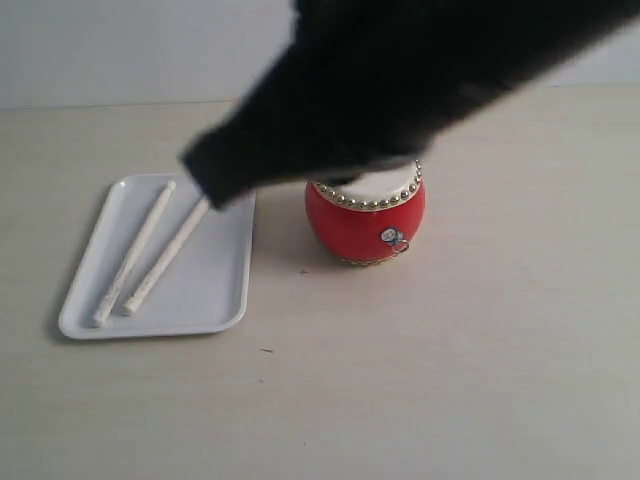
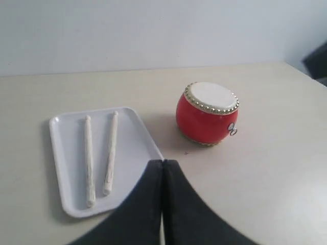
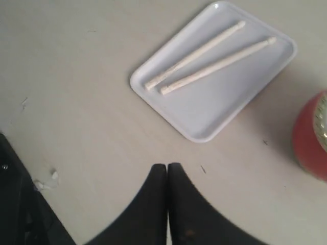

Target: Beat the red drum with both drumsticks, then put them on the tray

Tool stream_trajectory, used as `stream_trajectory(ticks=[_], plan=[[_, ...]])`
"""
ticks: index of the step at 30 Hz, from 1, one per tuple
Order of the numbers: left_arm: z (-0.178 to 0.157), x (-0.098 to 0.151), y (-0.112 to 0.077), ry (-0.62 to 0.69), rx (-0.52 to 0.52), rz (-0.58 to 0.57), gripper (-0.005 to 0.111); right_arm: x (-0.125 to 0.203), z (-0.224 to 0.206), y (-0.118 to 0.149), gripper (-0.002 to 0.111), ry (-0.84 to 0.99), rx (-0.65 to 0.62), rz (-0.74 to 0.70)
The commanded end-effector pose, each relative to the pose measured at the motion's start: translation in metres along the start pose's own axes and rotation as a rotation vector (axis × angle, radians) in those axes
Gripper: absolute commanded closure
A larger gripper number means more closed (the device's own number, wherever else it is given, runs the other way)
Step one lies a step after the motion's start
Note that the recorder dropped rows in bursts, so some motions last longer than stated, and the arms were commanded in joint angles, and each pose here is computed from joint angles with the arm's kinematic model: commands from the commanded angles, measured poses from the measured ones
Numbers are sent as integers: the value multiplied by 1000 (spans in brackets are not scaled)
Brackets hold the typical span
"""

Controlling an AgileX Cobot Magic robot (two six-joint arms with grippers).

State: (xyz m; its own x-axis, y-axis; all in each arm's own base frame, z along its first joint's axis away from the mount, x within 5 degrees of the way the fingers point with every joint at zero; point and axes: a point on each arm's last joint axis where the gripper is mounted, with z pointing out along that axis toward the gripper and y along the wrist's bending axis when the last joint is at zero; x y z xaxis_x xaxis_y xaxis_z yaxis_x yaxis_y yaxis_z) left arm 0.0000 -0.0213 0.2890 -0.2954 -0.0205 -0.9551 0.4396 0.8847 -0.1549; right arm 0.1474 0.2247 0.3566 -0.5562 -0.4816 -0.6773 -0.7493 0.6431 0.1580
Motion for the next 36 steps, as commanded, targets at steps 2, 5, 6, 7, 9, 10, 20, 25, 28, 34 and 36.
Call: stream_trajectory(ticks=[2,5,6,7,9,10,20,25,28,34,36], plan=[[10,0,3,-95,14,-22,107,72,-62,-16,108,-198,-1,2],[16,1,7,-168,3,-43,107,109,-87,-26,108,-321,12,41],[18,2,8,-175,-1,-34,107,120,-95,-30,108,-359,26,42],[19,3,8,-174,-7,-16,107,130,-102,-33,108,-392,36,31],[21,5,9,-173,-11,2,107,148,-114,-38,108,-454,53,9],[21,5,9,-173,-11,2,107,155,-119,-40,108,-483,64,-4],[21,5,9,-173,-5,-7,107,181,-149,-45,108,-656,40,-25],[21,5,9,-173,-5,-7,107,182,-149,-44,108,-657,21,-10],[21,5,9,-173,-5,-7,107,182,-149,-44,108,-657,21,-10],[21,5,9,-173,-5,-7,107,182,-149,-44,108,-657,21,-10],[21,5,9,-173,-5,-7,107,182,-149,-44,108,-657,21,-10]])
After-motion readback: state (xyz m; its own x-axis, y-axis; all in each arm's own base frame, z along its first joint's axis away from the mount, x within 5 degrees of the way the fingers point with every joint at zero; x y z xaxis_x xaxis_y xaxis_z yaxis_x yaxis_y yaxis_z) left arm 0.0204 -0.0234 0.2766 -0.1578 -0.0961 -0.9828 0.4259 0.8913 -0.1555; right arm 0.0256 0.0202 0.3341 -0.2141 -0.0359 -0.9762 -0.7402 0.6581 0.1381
